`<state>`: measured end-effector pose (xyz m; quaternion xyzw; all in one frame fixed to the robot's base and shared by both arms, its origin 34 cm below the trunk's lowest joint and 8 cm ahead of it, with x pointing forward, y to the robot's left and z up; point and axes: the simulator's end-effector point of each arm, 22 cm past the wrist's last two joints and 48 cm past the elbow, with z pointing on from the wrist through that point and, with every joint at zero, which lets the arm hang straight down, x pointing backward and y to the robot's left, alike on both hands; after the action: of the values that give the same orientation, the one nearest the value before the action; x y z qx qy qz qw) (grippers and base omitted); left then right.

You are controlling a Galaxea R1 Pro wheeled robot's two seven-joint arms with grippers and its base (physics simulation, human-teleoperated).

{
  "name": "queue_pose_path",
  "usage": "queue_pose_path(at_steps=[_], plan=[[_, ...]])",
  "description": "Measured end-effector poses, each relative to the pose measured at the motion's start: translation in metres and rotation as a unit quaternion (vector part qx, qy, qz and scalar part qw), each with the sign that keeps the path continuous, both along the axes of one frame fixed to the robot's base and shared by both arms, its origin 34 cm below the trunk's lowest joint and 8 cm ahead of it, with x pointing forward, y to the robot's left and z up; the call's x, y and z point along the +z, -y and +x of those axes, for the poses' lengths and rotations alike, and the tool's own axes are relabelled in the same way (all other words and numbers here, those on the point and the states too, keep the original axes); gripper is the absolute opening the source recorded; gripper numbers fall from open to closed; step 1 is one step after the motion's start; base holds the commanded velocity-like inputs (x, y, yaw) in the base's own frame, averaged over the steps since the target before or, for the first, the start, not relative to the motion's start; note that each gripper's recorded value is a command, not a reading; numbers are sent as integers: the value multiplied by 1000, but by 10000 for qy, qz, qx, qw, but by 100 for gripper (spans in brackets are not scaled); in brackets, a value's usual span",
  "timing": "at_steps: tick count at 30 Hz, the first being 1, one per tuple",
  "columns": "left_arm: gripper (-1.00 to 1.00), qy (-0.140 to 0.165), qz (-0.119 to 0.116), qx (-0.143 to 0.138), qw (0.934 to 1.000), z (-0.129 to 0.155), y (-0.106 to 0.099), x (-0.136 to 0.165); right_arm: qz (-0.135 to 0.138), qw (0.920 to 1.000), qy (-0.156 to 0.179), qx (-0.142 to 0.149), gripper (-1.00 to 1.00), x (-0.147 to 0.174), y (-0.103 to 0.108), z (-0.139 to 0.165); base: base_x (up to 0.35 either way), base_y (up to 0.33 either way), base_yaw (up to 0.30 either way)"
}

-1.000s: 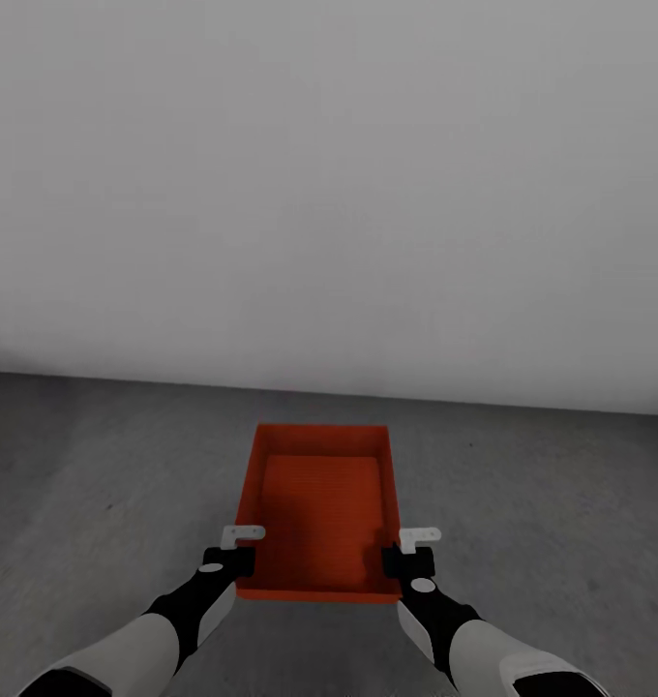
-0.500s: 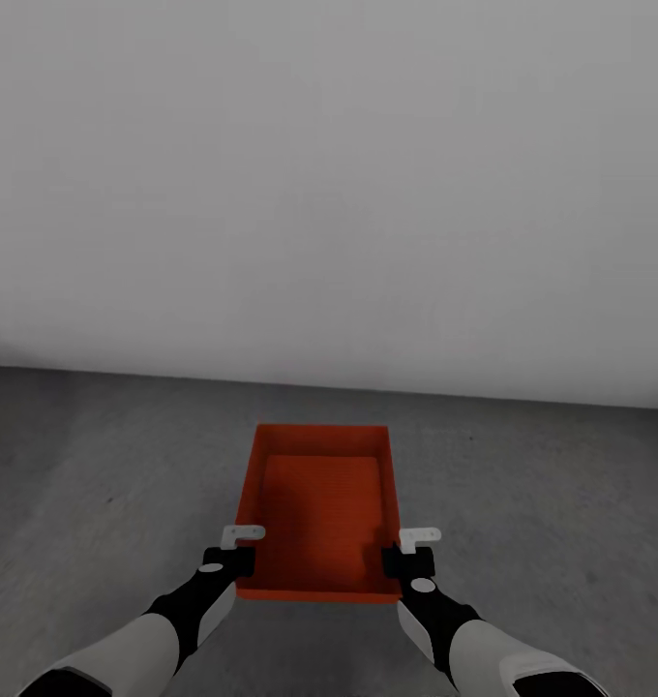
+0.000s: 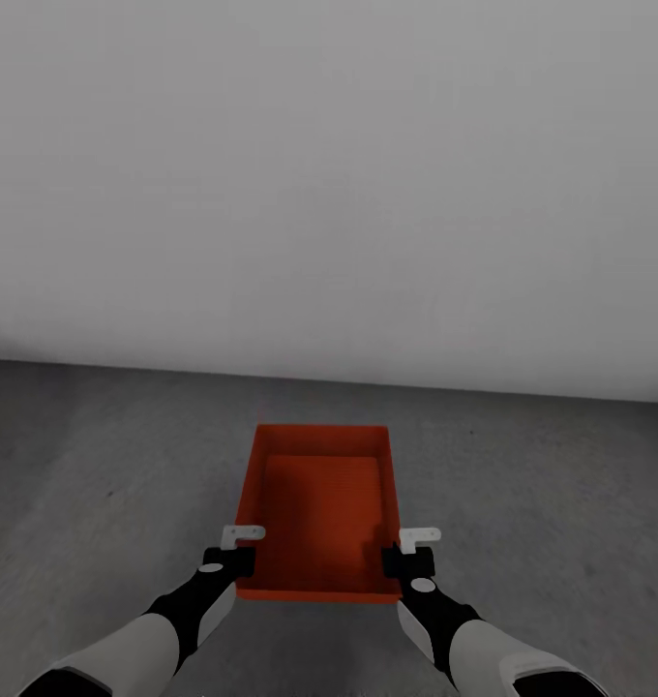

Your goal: Move the two storage containers from the living room to the garage. In the garage, place one container on the floor and stack the other container on top of it (either order is fine).

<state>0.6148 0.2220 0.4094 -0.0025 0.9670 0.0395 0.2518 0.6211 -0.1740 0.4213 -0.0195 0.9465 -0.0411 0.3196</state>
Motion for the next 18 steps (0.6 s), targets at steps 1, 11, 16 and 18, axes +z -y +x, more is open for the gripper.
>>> queue_pose_path(at_steps=[1,11,16,18], plan=[[-100,-7,-2,3,10000,-1,0,-1,0,10000,-7,1,-100,-1,0,0,0,0,0],[-100,-32,-3,5,10000,-2,0,-3,-1,10000,-32,3,-100,-3,0,-2,0,0,0],[-100,-38,-6,13,10000,-3,0,-3,-4,10000,-39,12,-100,-3,0,-2,0,0,0],[-100,-35,-6,11,10000,-3,0,-3,-3,10000,-37,9,-100,-3,0,-2,0,0,0]])
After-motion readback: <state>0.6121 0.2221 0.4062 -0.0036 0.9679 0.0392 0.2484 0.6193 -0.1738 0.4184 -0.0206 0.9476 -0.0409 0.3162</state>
